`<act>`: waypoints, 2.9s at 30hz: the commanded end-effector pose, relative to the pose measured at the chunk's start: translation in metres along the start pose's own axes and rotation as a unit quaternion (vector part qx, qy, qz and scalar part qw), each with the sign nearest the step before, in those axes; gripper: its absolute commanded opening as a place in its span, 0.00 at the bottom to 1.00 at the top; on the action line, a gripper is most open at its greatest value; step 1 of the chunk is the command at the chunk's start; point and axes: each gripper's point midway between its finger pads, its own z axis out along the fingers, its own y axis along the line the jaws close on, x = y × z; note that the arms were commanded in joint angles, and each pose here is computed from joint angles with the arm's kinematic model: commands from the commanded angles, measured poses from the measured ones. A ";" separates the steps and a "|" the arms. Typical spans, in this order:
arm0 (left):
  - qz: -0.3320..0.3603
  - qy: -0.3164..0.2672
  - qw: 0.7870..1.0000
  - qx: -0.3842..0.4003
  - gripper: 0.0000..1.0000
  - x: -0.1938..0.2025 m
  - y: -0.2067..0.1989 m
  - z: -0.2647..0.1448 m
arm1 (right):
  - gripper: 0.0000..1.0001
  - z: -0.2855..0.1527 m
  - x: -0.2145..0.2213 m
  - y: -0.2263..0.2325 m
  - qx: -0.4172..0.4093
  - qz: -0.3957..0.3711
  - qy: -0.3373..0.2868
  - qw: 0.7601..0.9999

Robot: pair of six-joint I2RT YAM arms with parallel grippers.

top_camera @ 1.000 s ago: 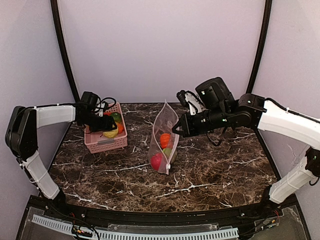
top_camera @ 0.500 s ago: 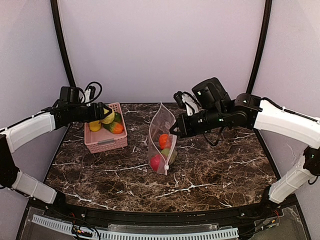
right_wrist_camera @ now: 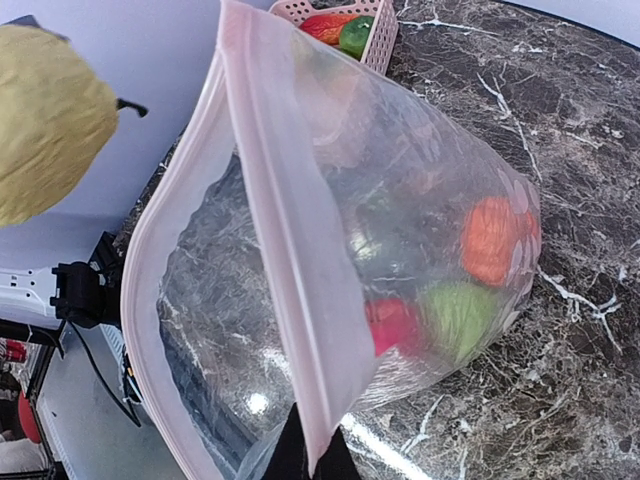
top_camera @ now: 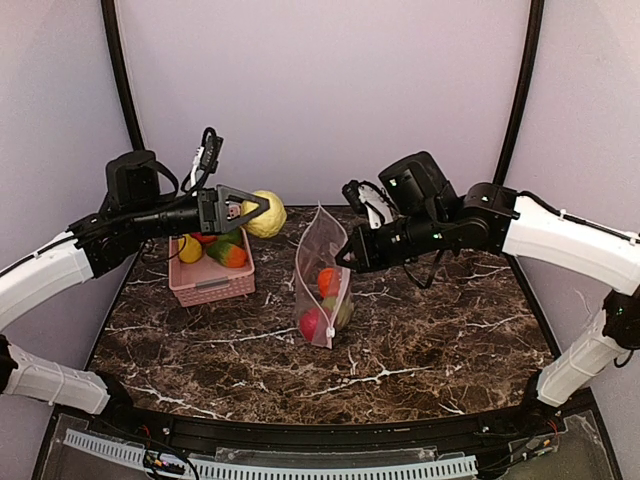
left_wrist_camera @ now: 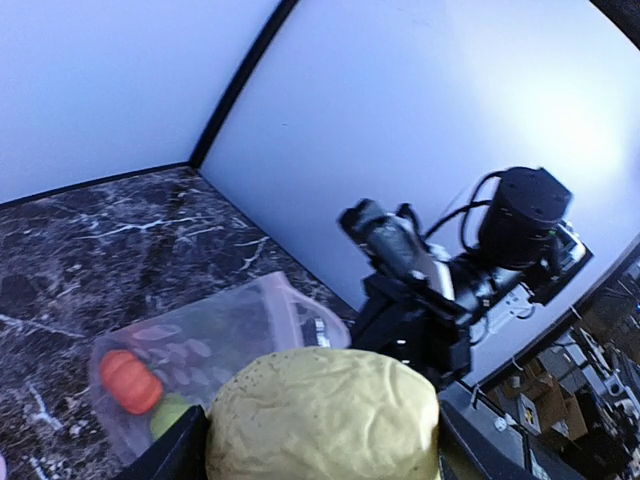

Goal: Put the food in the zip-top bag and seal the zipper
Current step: Pick up the fake fruit from the bin, then place the fake fruit in the zipper food storage bag, then pick up the fake fruit from the bin.

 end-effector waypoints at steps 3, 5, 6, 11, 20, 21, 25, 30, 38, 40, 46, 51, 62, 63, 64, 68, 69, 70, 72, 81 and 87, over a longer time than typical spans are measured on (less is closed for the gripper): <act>0.050 -0.002 0.987 0.152 0.64 -0.012 -0.091 0.012 | 0.00 -0.004 -0.010 0.006 -0.013 -0.003 -0.013 1.000; 0.057 0.003 0.981 0.184 0.64 -0.008 -0.111 0.017 | 0.00 -0.005 -0.010 0.006 -0.012 -0.001 -0.013 1.000; 0.064 0.004 0.977 0.203 0.64 -0.007 -0.124 0.018 | 0.00 -0.005 -0.010 0.006 -0.012 -0.002 -0.013 1.000; 0.066 0.020 0.974 0.215 0.64 0.004 -0.129 0.034 | 0.00 -0.004 -0.010 0.007 -0.014 -0.001 -0.013 1.000; 0.077 0.059 0.983 0.153 0.64 0.035 -0.092 0.058 | 0.00 -0.006 -0.010 0.008 -0.016 -0.001 -0.015 1.000; 0.079 0.060 0.985 0.144 0.64 0.037 -0.088 0.059 | 0.00 -0.006 -0.011 0.008 -0.016 -0.001 -0.016 1.000; 0.084 0.082 0.988 0.097 0.64 0.050 -0.066 0.067 | 0.00 -0.006 -0.010 0.008 -0.017 -0.002 -0.015 1.000; 0.092 0.091 0.990 0.052 0.64 0.057 -0.045 0.073 | 0.00 -0.007 -0.010 0.008 -0.018 -0.002 -0.015 1.000; 0.115 0.111 0.985 -0.060 0.64 0.060 -0.005 0.070 | 0.00 -0.010 -0.011 0.008 -0.018 -0.003 -0.018 1.000; 0.122 0.118 0.982 -0.077 0.64 0.062 0.001 0.070 | 0.00 -0.009 -0.010 0.009 -0.018 -0.003 -0.016 1.000; 0.134 0.133 0.974 -0.124 0.67 0.063 0.018 0.068 | 0.00 -0.007 -0.012 0.010 -0.021 -0.004 -0.016 1.000; 0.146 0.139 0.969 -0.141 0.80 0.062 0.024 0.066 | 0.00 -0.005 -0.013 0.011 -0.022 -0.005 -0.014 1.000; 0.141 0.132 0.975 -0.106 0.92 0.058 0.009 0.067 | 0.00 -0.003 -0.012 0.011 -0.021 -0.005 -0.011 1.000; 0.140 0.130 0.976 -0.099 0.92 0.057 0.006 0.068 | 0.00 -0.002 -0.011 0.010 -0.020 -0.004 -0.011 1.000; 0.138 0.128 0.977 -0.096 0.92 0.056 0.004 0.068 | 0.00 -0.003 -0.011 0.010 -0.020 -0.004 -0.011 1.000; 0.127 0.121 0.982 -0.069 0.92 0.051 -0.009 0.067 | 0.00 -0.002 -0.010 0.009 -0.018 -0.004 -0.010 1.000; 0.126 0.118 0.983 -0.056 0.92 0.049 -0.015 0.067 | 0.00 -0.002 -0.010 0.008 -0.017 -0.003 -0.010 1.000; 0.121 0.116 0.985 -0.048 0.92 0.047 -0.019 0.067 | 0.00 -0.002 -0.010 0.008 -0.017 -0.003 -0.010 1.000; 0.111 0.114 0.987 -0.024 0.93 0.043 -0.031 0.066 | 0.00 -0.002 -0.010 0.008 -0.017 -0.003 -0.011 1.000; 0.048 0.118 0.988 0.088 0.93 0.029 -0.080 0.054 | 0.00 -0.001 -0.009 0.008 -0.016 -0.003 -0.010 1.000; 0.023 0.099 0.994 0.046 0.93 0.008 -0.052 0.032 | 0.00 -0.002 -0.009 0.007 -0.015 -0.004 -0.011 1.000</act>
